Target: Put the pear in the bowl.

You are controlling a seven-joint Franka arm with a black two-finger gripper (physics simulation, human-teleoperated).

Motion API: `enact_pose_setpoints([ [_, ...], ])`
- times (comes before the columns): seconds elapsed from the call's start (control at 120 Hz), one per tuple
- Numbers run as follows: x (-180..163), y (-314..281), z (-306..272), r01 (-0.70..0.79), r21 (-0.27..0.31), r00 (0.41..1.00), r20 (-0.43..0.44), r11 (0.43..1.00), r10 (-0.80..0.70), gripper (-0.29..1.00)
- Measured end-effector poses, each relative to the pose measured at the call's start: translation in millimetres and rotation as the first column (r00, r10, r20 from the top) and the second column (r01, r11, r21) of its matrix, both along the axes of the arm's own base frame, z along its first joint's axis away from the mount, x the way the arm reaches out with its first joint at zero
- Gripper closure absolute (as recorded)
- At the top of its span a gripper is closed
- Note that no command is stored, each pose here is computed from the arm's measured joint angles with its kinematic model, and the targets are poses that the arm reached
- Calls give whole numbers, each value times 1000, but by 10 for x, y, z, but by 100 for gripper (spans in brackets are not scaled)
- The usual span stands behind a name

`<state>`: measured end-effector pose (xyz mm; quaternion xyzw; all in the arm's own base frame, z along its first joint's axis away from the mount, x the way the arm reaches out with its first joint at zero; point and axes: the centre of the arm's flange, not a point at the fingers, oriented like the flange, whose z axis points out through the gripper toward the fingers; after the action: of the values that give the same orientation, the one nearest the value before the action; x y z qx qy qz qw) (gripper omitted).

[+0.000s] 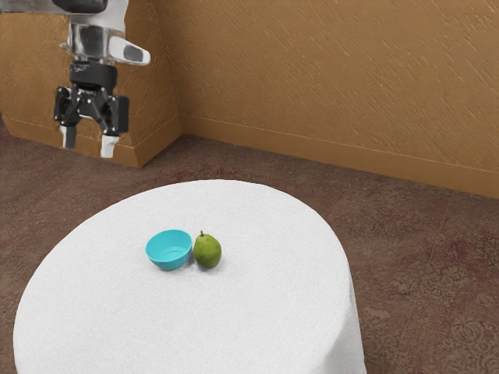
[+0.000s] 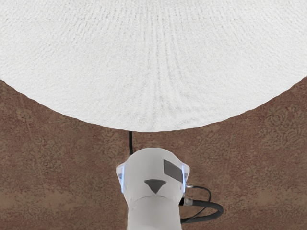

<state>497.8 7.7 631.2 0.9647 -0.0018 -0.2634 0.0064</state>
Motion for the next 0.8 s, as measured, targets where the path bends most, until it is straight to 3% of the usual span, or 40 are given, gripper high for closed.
enact_pose_setpoints([
  [0.158,446,109,-45,0,1,956,294,1000,-1,0],
  [0.35,650,52,80,28,5,889,456,1000,-28,0],
  [0.6,1176,208,-909,15,38,927,374,999,-28,0],
  [0.8,1490,539,-1704,24,-41,936,353,999,-8,0],
])
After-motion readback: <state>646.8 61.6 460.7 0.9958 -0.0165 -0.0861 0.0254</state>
